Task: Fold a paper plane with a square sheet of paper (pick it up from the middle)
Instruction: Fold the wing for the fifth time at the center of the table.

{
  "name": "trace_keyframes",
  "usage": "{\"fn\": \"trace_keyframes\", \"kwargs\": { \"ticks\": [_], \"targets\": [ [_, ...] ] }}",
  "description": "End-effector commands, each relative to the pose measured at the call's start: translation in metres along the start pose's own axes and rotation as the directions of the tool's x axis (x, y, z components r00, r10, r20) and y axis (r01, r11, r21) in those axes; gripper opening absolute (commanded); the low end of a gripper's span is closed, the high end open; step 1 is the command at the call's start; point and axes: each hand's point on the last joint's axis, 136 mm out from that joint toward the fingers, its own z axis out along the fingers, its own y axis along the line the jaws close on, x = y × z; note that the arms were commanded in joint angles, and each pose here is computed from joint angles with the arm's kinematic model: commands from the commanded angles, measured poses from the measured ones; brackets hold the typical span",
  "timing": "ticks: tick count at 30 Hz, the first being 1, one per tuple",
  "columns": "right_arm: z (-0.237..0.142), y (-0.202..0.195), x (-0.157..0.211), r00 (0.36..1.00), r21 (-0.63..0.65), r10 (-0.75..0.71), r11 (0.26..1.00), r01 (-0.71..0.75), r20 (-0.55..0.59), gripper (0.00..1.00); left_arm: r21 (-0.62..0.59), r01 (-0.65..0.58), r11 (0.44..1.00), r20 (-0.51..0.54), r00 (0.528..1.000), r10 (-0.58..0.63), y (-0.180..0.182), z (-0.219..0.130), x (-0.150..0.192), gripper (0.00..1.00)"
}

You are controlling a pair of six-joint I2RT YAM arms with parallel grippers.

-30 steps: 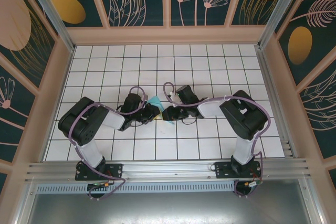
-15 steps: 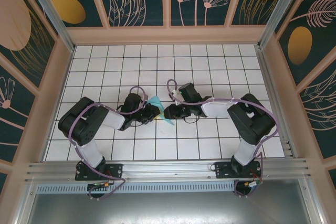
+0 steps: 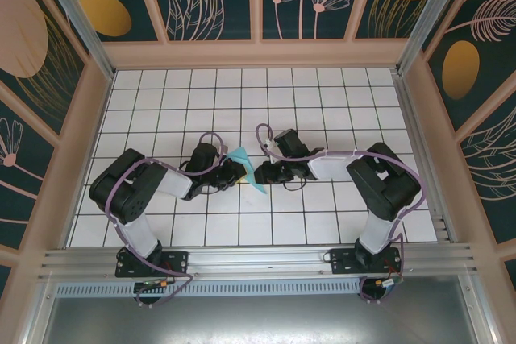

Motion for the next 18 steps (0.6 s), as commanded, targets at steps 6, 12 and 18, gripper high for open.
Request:
{"fn": "trace_keyframes", "kwargs": {
  "ticks": [6,12,18],
  "targets": [
    [-0.012,0.012,-0.009,0.998,-0.042,-0.017,0.999,0.020,0.054,0.12,-0.074,-0.003,0.997,0.015,1.000,0.004,0.017,0.003,-0.002,0.14],
    [-0.015,0.021,-0.013,0.998,-0.076,-0.027,0.997,0.032,0.061,0.11,-0.093,0.003,0.996,0.016,1.000,-0.002,0.021,0.003,-0.002,0.13],
    [-0.001,0.020,-0.001,1.000,-0.092,-0.013,0.996,0.014,0.010,0.09,-0.131,0.016,0.991,0.017,1.000,-0.014,0.028,0.004,-0.003,0.11]
  ]
}}
